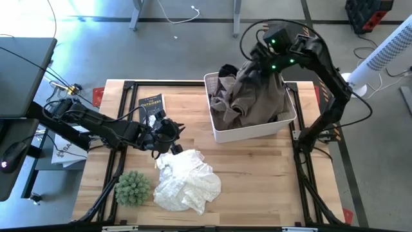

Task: Sort clothes
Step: Put the brown and black jacket into the white bin

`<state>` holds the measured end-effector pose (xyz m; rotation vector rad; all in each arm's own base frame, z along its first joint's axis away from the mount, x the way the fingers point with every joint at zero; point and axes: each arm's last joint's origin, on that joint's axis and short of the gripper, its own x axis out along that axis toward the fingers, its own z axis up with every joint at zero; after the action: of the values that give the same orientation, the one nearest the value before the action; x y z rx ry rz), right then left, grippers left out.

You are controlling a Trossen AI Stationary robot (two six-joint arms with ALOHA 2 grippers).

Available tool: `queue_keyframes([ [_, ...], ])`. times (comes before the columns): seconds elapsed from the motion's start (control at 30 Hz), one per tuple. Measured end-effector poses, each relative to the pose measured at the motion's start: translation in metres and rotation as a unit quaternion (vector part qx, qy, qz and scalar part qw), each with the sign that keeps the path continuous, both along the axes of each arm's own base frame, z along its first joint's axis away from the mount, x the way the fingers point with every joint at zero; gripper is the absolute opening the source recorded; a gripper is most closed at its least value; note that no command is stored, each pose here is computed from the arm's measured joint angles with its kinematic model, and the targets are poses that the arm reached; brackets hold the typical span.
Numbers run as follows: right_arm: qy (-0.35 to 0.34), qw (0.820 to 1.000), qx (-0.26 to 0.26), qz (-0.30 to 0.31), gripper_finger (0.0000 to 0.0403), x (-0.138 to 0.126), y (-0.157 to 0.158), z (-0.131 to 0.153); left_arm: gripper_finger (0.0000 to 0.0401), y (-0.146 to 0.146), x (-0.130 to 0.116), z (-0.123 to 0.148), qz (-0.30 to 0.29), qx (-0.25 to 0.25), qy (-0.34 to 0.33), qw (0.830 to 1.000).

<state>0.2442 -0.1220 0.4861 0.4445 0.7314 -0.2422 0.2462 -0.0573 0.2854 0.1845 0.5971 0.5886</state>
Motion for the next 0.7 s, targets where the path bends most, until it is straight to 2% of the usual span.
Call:
queue_keyframes([
  [0.03,-0.011,0.999,0.008,0.048,0.027,0.003,0.004,-0.001,0.005,0.0,0.0,0.0,0.0,0.0,0.0,1.0],
  [0.07,-0.039,0.99,0.044,0.127,0.027,0.005,0.01,-0.001,0.005,0.0,0.0,0.0,0.0,0.0,0.0,1.0],
  [0.1,-0.074,0.974,0.082,0.198,0.027,0.007,0.017,0.001,0.005,0.0,0.0,0.0,0.0,0.0,0.0,1.0],
  [0.13,-0.104,0.959,0.099,0.244,0.027,0.01,0.022,0.003,0.005,0.0,0.0,0.0,0.0,0.0,0.001,1.0],
  [0.17,-0.122,0.953,0.09,0.264,0.027,0.013,0.025,0.006,0.005,0.0,0.0,0.0,0.0,0.0,0.001,1.0],
  [0.23,-0.12,0.966,0.018,0.229,0.027,0.016,0.025,0.01,0.005,0.0,-0.001,-0.001,0.0,0.001,0.004,1.0],
  [0.3,-0.077,0.987,-0.084,0.117,0.027,0.015,0.017,0.011,0.005,0.0,-0.001,-0.001,0.0,0.001,0.004,1.0],
  [0.37,-0.033,0.989,-0.144,0.001,0.027,0.017,0.011,0.008,0.005,0.0,-0.001,-0.001,0.0,0.001,0.004,1.0],
  [0.4,-0.021,0.989,-0.145,-0.011,0.027,0.02,0.008,0.003,0.005,0.0,-0.001,-0.001,0.001,0.0,0.005,1.0],
  [0.43,-0.012,0.991,-0.13,0.002,0.027,0.024,0.008,-0.005,0.005,0.0,-0.001,-0.001,0.002,-0.001,0.006,1.0],
  [0.5,-0.007,0.994,-0.079,0.074,0.027,0.037,0.01,-0.028,0.005,0.001,-0.002,-0.002,0.004,-0.001,0.01,1.0],
  [0.57,0.012,0.993,-0.047,0.107,0.027,0.054,0.013,-0.059,0.005,0.001,-0.003,-0.003,0.008,-0.003,0.015,1.0],
  [0.7,0.075,0.994,-0.065,0.037,0.0263,0.077,-0.001,-0.144,0.005,0.001,-0.003,-0.004,0.009,-0.004,0.013,1.0],
])
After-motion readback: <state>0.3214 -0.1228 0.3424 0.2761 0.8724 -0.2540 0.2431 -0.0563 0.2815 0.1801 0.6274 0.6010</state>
